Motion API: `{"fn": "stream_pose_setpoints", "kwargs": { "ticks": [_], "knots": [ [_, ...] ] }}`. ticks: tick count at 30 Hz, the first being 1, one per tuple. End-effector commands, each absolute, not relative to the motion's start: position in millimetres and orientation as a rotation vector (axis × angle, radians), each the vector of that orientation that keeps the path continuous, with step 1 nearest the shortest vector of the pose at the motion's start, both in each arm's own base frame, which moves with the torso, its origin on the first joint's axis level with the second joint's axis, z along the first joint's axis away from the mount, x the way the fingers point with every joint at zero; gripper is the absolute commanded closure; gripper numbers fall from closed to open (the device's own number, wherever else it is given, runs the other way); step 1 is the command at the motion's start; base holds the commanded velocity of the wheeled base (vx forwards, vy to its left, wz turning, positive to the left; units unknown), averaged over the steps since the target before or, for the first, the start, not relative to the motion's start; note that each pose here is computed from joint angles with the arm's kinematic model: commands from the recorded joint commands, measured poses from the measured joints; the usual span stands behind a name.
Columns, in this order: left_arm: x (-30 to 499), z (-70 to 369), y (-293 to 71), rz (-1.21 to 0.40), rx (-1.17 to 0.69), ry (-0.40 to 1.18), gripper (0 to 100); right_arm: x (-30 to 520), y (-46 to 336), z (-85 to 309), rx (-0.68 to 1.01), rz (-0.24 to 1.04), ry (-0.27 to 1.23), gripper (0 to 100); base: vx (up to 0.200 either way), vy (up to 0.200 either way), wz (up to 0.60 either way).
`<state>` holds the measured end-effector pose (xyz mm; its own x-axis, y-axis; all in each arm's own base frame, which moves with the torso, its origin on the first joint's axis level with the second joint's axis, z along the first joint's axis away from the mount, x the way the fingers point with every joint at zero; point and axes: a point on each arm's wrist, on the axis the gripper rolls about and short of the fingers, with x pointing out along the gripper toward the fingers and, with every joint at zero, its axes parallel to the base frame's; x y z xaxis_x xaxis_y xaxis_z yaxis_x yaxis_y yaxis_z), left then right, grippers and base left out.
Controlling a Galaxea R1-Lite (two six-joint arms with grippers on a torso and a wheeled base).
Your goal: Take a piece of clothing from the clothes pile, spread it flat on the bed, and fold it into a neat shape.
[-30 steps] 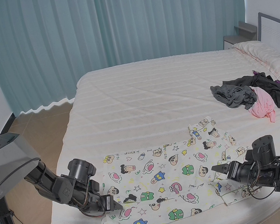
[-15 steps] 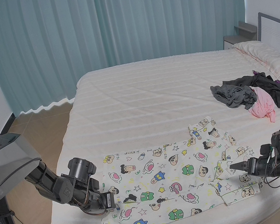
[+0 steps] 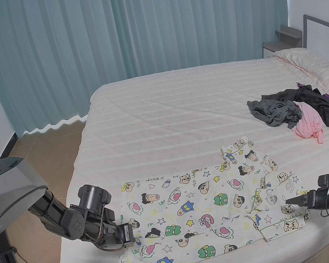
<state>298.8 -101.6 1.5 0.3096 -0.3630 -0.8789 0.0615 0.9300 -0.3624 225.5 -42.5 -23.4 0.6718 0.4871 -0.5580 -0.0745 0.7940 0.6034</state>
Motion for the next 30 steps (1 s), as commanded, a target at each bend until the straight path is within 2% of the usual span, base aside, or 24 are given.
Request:
{"fn": "stream_pose_setpoints", "kwargs": {
  "ticks": [1, 7, 18, 19, 30],
  "knots": [
    [297.3, 1.0, -100.1, -0.281, -0.285, 1.234, 100, 228.3, -49.9, -36.8, 0.594, 0.328, 0.741, 0, 0.000, 0.000, 0.00],
    [296.2, 0.3, -99.8, -0.279, -0.285, 1.238, 100, 229.0, -52.0, -47.2, 0.576, 0.323, 0.706, 0, 0.000, 0.000, 0.00],
    [297.0, 0.9, -100.1, -0.281, -0.287, 1.234, 100, 233.3, -36.3, -61.3, 0.571, 0.381, 0.769, 0, 0.000, 0.000, 0.00],
    [297.4, 1.1, -100.2, -0.282, -0.287, 1.233, 100, 233.1, -35.9, -62.0, 0.574, 0.382, 0.772, 100, 0.000, 0.000, 0.00],
    [298.5, 1.2, -100.0, -0.278, -0.292, 1.232, 100, 232.8, -42.0, -60.5, 0.589, 0.366, 0.758, 100, 0.000, 0.000, 0.00]
  ]
}}
